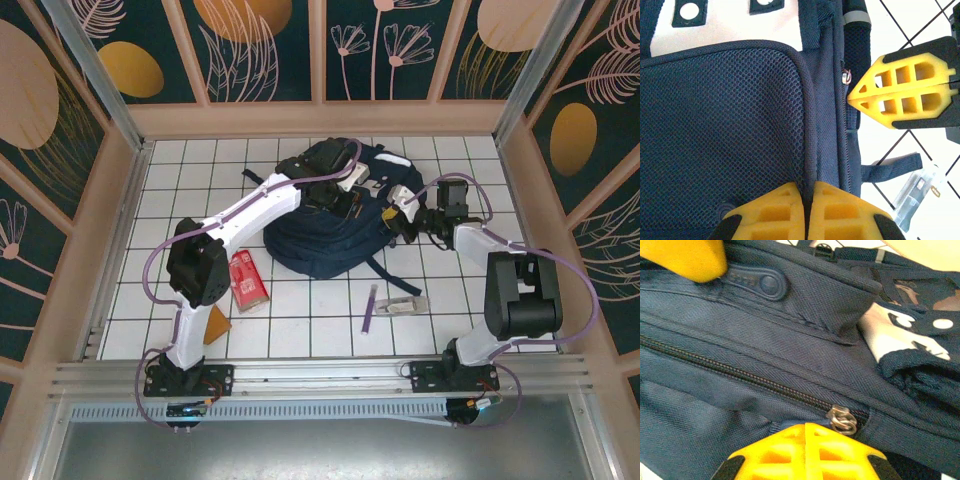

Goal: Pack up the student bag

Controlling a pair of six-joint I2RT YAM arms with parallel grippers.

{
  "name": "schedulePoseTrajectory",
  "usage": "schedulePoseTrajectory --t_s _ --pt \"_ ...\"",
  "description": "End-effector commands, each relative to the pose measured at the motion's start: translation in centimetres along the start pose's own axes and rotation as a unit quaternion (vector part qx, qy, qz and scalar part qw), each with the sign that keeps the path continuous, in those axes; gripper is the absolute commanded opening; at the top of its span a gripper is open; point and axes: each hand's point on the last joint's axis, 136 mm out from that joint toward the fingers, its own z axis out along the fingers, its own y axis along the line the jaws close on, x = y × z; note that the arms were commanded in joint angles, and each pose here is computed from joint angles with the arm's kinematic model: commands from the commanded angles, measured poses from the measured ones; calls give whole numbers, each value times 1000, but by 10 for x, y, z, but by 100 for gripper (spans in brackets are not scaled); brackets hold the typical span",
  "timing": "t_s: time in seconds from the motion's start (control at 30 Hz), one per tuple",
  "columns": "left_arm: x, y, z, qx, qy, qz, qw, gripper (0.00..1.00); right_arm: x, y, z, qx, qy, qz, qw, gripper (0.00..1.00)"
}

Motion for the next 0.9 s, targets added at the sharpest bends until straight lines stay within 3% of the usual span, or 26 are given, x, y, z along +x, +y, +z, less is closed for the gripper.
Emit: schedulePoseTrajectory --t_s 0.0,0.03,0.07,0.1,0.13,0.27,0.33,0.67,0.8,0.87 --pt "-35 -23 -29 38 -71 19 997 0 -8 10 -5 -13 -18 -9 1000 0" --pt "-35 -23 -29 38 -70 18 997 0 -6 6 -7 -5 -17 2 1000 0" --pt "-35 -23 -29 37 -71 17 997 0 -3 1 -9 5 -18 21 1000 8" --pt "-34 -23 -29 38 -70 17 997 0 -1 -6 -14 16 -24 51 998 27" --pt "-34 -23 -30 37 -70 17 997 0 1 -11 -18 22 -32 77 996 34" --pt "-34 -26 -33 44 -75 13 996 0 11 -14 -19 20 -32 123 992 38" --pt "-36 -29 -35 50 -79 10 996 0 12 -11 -14 14 -33 132 991 46" --pt "-36 -39 -37 83 -84 4 993 0 12 -11 -1 35 -20 116 992 46" --pt "-34 -41 -38 88 -86 5 992 0 11 -18 -2 56 -15 102 993 36" --pt "-34 -40 -39 89 -88 4 992 0 12 -22 -3 70 -13 97 993 24"
